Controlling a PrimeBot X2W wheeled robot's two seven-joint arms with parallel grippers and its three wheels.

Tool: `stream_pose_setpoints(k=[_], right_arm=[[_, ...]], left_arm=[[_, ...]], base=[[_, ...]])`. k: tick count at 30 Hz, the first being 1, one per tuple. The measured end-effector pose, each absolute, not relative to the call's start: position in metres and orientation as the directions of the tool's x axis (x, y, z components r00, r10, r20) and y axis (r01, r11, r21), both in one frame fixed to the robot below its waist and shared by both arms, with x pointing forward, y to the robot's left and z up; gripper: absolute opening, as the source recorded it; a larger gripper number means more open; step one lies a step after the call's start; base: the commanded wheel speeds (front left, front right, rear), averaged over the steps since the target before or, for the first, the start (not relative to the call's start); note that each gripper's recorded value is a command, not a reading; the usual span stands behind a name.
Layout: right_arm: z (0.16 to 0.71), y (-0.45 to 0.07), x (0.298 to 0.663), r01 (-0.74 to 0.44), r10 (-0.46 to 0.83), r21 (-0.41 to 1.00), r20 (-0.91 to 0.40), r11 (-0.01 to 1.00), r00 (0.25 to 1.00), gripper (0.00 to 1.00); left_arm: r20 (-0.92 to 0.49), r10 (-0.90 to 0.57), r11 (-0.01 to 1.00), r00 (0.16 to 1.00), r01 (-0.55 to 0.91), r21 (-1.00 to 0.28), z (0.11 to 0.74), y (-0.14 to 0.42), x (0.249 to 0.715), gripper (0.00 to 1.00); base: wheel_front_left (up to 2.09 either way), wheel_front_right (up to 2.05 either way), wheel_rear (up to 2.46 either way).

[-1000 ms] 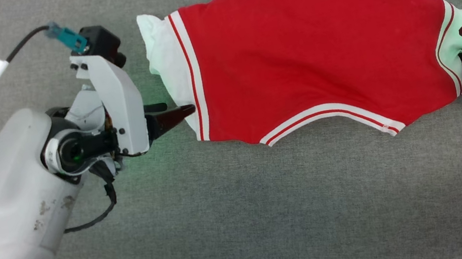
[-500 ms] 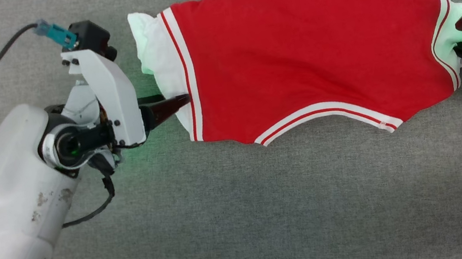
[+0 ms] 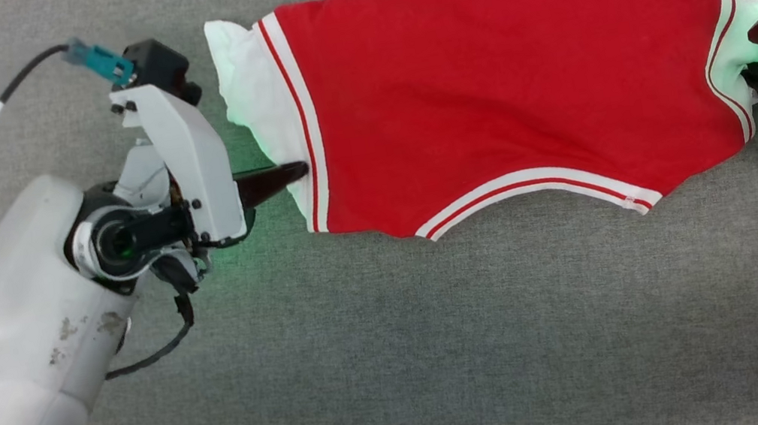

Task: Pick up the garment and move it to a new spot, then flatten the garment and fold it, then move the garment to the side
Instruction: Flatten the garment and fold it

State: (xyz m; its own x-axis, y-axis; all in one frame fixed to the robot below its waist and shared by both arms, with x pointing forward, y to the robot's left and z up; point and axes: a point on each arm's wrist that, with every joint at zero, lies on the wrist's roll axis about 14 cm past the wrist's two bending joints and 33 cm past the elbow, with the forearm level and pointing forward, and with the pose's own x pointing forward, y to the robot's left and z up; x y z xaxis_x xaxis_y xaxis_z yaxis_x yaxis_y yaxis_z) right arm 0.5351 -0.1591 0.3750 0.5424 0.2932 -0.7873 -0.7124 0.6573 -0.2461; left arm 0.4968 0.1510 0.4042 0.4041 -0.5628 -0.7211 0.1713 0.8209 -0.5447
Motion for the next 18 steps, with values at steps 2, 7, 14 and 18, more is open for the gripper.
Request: stream_pose_setpoints(k=[2, 7, 14, 18], right_arm=[[0.377, -0.158, 0.537, -0.706, 0.302, -0.243, -0.778, 0.665, 0.552, 0.00], [0.389, -0.157, 0.542, -0.661, 0.339, -0.220, -0.719, 0.717, 0.606, 0.00], [0.452, -0.167, 0.560, -0.550, 0.376, -0.197, -0.545, 0.812, 0.750, 0.00], [0.492, -0.175, 0.565, -0.496, 0.380, -0.185, -0.441, 0.848, 0.813, 0.00]], left_arm=[[-0.701, -0.576, 0.808, 0.420, 0.165, -0.565, 0.409, 0.149, 0.499, 0.00], [-0.633, -0.582, 0.796, 0.511, 0.196, -0.573, 0.434, 0.150, 0.511, 0.00], [-0.467, -0.610, 0.755, 0.640, 0.291, -0.588, 0.499, 0.150, 0.521, 0.00], [-0.352, -0.616, 0.731, 0.705, 0.345, -0.589, 0.540, 0.151, 0.529, 0.00]], base=[[0.00, 0.00, 0.00], [0.00, 0.00, 0.00], [0.00, 0.00, 0.00], [0.00, 0.00, 0.00]])
